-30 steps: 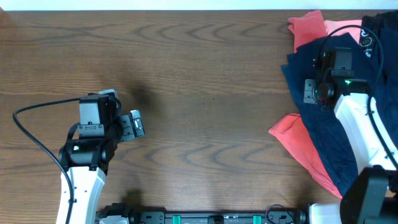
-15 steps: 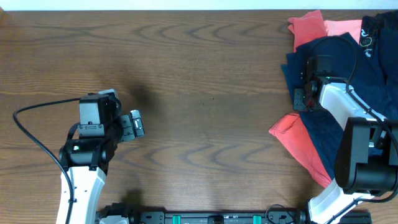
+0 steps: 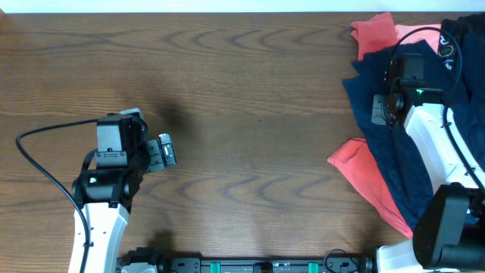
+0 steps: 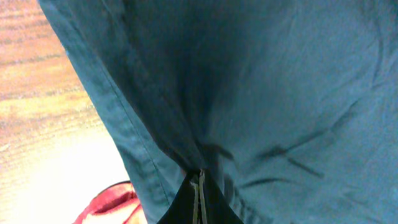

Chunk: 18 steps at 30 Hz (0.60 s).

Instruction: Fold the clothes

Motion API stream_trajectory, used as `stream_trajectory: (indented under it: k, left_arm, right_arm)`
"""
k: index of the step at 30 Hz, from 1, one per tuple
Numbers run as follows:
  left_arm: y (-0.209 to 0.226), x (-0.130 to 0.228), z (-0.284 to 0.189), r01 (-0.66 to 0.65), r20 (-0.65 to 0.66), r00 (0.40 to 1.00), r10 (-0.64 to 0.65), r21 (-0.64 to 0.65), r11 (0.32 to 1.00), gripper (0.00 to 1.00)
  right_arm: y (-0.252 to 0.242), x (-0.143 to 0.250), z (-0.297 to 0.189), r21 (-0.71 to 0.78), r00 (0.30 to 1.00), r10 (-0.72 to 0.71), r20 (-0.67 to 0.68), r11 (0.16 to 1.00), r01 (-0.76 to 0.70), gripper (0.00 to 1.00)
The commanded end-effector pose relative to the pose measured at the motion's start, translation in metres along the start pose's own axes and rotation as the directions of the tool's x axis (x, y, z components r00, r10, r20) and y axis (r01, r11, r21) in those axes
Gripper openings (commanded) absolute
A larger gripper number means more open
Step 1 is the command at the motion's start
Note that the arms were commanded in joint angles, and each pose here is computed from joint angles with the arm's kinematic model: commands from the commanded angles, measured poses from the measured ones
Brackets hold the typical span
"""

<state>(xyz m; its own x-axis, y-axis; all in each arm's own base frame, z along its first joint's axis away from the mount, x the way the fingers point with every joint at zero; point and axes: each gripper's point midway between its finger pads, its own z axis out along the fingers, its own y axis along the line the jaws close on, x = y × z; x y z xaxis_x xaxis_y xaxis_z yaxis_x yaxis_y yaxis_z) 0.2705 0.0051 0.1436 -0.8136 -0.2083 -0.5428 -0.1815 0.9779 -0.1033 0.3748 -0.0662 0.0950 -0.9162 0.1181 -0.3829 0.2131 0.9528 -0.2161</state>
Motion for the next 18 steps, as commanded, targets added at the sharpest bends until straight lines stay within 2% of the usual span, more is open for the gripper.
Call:
stream_trajectory:
  k: [1,5,8,13,18]
  left_arm:
    - [-0.001,-0.007,-0.004,0.002,0.020,1.000,-0.002,-0.002,1.000,0.98]
    - [-0.001,-0.007,-0.004,0.002,0.020,1.000,-0.002,-0.002,1.000,0.98]
    - [-0.001,-0.007,-0.004,0.002,0.020,1.000,-0.002,-0.002,1.000,0.98]
    - [-0.001,-0.009,-0.004,0.002,0.027,1.000,-0.002,-0.001,1.000,0.98]
    - [-0.002,-0.010,-0.004,0.002,0.033,0.999,-0.002,0.001,1.000,0.98]
  right_arm:
    - [-0.003,0.011,0.010,0.020,0.999,0.008,-0.047,1.000,-0.007,0.01]
    - [0.002,0.015,0.015,0.001,0.998,0.007,-0.067,1.000,-0.007,0.01]
    - [0.018,0.012,0.010,-0.096,0.998,-0.003,-0.057,0.995,-0.003,0.01]
    - [0.089,-0.005,-0.041,-0.397,0.996,-0.090,0.026,0.913,0.093,0.01]
    - [0.169,-0.013,-0.096,-0.535,0.978,-0.147,0.151,0.820,0.206,0.01]
